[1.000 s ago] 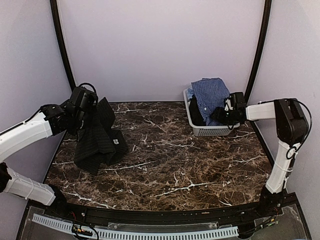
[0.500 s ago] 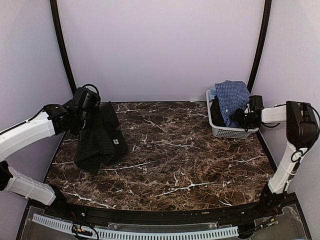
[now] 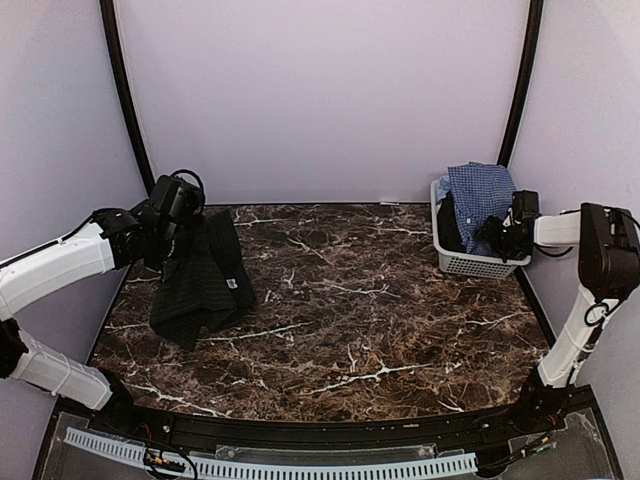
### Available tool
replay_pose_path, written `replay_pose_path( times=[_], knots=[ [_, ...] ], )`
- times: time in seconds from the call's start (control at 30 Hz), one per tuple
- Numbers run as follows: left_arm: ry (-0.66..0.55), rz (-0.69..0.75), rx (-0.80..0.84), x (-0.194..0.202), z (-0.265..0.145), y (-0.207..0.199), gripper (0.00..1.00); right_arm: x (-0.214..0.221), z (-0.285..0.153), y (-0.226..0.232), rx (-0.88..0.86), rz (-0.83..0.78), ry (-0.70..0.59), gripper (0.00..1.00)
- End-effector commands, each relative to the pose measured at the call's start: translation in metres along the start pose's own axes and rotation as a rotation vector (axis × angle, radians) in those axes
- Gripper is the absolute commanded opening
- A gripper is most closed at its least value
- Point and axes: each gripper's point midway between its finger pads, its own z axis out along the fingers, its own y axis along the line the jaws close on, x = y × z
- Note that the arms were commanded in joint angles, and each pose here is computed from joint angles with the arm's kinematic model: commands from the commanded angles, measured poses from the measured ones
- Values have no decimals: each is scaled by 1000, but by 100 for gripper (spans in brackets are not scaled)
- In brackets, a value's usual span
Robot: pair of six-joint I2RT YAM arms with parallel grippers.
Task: Fold and stack the long sleeve shirts
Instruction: Move the bin to the corner of the board, then place the crumpled shirt at the center of the board.
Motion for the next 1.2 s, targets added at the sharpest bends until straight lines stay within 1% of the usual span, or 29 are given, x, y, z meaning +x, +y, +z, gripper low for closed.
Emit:
replay_pose_path(
  times=[0.0,0.13,0.33,0.43,0.47,0.5,0.6,0.63,0.67,0.7,0.73,0.77,0.8,0.83,0.87,0.9,0.93,0.97,1.0,1.07,1.1,1.17],
  knots=[
    [-21,-7,59,-12,-3,-12,0,-8,-20,-1,40,-52,-27,76],
    [-15,13,117,-15,-3,-25,0,-7,-33,21,2,-114,-35,79],
    [17,38,334,-15,-12,-70,0,-1,-55,49,-45,-159,-53,82],
    [27,67,442,-13,-21,-100,0,2,-66,60,-79,-175,-60,83],
    [35,94,470,-7,-24,-113,0,3,-70,65,-92,-184,-60,83],
    [35,104,501,-7,-29,-123,0,6,-74,73,-112,-197,-60,84],
    [62,160,582,11,-35,-161,0,19,-87,100,-171,-249,-56,85],
    [80,168,607,16,-34,-173,0,23,-91,108,-190,-267,-56,85],
    [79,169,660,16,-44,-188,0,28,-94,117,-205,-286,-53,85],
    [98,173,677,23,-42,-198,0,31,-98,125,-220,-306,-55,85],
    [92,170,738,19,-55,-213,0,35,-103,133,-237,-326,-58,85],
    [95,173,763,20,-58,-223,0,37,-108,140,-253,-343,-64,85],
    [81,172,827,14,-76,-239,0,38,-115,147,-269,-357,-74,85],
    [76,175,857,12,-83,-248,0,40,-119,152,-283,-369,-77,85],
    [53,169,926,1,-104,-262,0,39,-125,157,-297,-378,-87,85],
    [46,174,972,-2,-116,-270,0,38,-130,162,-308,-386,-98,85],
    [28,176,1053,-11,-141,-283,0,37,-136,165,-315,-394,-110,85],
    [13,183,1089,-15,-153,-288,0,34,-141,168,-320,-400,-124,86],
    [-8,181,1151,-23,-175,-295,0,32,-146,170,-324,-405,-135,86],
    [-21,159,1215,-32,-194,-298,0,26,-155,174,-330,-412,-161,86],
    [-27,134,1215,-37,-197,-294,0,25,-158,176,-335,-415,-167,86],
    [-9,77,1161,-40,-182,-285,0,24,-162,179,-346,-421,-170,87]
  ],
)
